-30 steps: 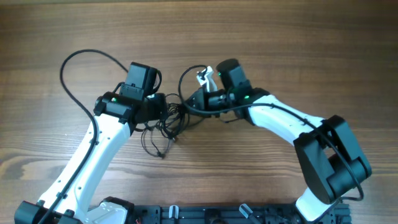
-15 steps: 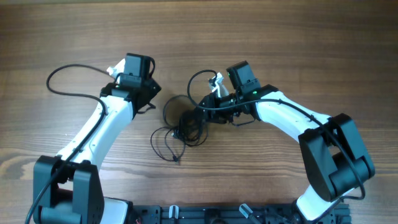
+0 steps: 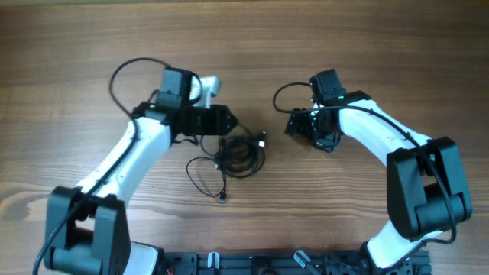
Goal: Untangle cables
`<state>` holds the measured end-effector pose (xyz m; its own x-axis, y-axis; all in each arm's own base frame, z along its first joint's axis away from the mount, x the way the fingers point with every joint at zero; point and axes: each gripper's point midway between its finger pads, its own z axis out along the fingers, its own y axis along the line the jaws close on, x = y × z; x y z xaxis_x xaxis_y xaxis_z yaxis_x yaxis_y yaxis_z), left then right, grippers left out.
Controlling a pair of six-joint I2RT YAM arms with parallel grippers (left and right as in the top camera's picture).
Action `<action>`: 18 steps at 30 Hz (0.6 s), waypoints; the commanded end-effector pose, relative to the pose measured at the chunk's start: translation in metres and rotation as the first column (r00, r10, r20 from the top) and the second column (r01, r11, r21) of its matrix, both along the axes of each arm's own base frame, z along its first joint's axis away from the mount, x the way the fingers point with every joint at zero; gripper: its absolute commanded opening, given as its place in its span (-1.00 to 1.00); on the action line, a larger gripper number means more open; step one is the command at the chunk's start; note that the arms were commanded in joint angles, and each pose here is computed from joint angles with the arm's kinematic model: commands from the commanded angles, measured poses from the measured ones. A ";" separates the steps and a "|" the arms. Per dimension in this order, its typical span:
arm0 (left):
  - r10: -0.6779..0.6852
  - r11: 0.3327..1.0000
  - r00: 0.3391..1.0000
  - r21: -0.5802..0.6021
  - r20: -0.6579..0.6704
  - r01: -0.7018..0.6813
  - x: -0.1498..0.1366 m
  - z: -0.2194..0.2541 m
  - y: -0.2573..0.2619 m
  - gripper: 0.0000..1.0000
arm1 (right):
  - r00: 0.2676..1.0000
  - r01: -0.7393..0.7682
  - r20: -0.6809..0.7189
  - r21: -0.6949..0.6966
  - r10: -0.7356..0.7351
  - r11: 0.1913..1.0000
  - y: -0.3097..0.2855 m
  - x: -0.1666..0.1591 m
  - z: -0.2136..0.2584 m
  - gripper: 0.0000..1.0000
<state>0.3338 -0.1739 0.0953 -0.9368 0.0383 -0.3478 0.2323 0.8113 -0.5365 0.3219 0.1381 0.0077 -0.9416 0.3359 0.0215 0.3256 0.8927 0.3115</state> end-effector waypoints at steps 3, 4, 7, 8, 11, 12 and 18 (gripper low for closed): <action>-0.379 0.912 0.923 0.194 0.061 0.362 -0.024 -0.051 -0.032 -0.36 | 0.998 0.023 -0.053 0.094 -0.018 0.995 0.010 -0.005 0.000 0.72; -0.370 0.890 0.928 0.307 0.052 0.337 -0.017 -0.064 -0.017 -0.39 | 0.998 0.020 -0.057 0.116 -0.013 0.993 0.014 -0.005 0.002 0.72; -0.332 0.855 0.942 0.440 0.058 0.274 -0.004 -0.072 0.006 -0.32 | 0.998 0.018 -0.056 0.123 -0.011 0.992 0.015 -0.005 0.003 0.72; -0.328 0.853 0.942 0.453 0.076 0.261 0.001 -0.071 0.007 -0.24 | 0.998 0.018 -0.056 0.123 -0.011 0.992 0.015 -0.005 0.003 0.72; -0.353 0.846 0.932 0.456 0.088 0.277 0.002 -0.071 0.005 -0.11 | 0.998 0.036 -0.063 0.124 -0.028 0.992 0.015 -0.005 0.003 0.76; -0.356 0.849 0.930 0.446 0.087 0.283 0.001 -0.070 0.003 -0.05 | 0.998 0.036 -0.058 0.125 -0.028 0.992 0.015 -0.004 0.003 0.76; -0.409 0.844 0.908 0.416 0.094 0.337 -0.003 -0.069 -0.005 0.04 | 0.999 0.033 -0.036 0.132 -0.028 0.991 0.017 0.001 0.004 0.81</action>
<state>0.3333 -0.1762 0.0301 -0.7736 0.5008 -0.3882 0.5809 0.8053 -0.1187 0.3238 0.1523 0.0150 -0.9342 0.3486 0.0763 0.3481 0.8430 0.4101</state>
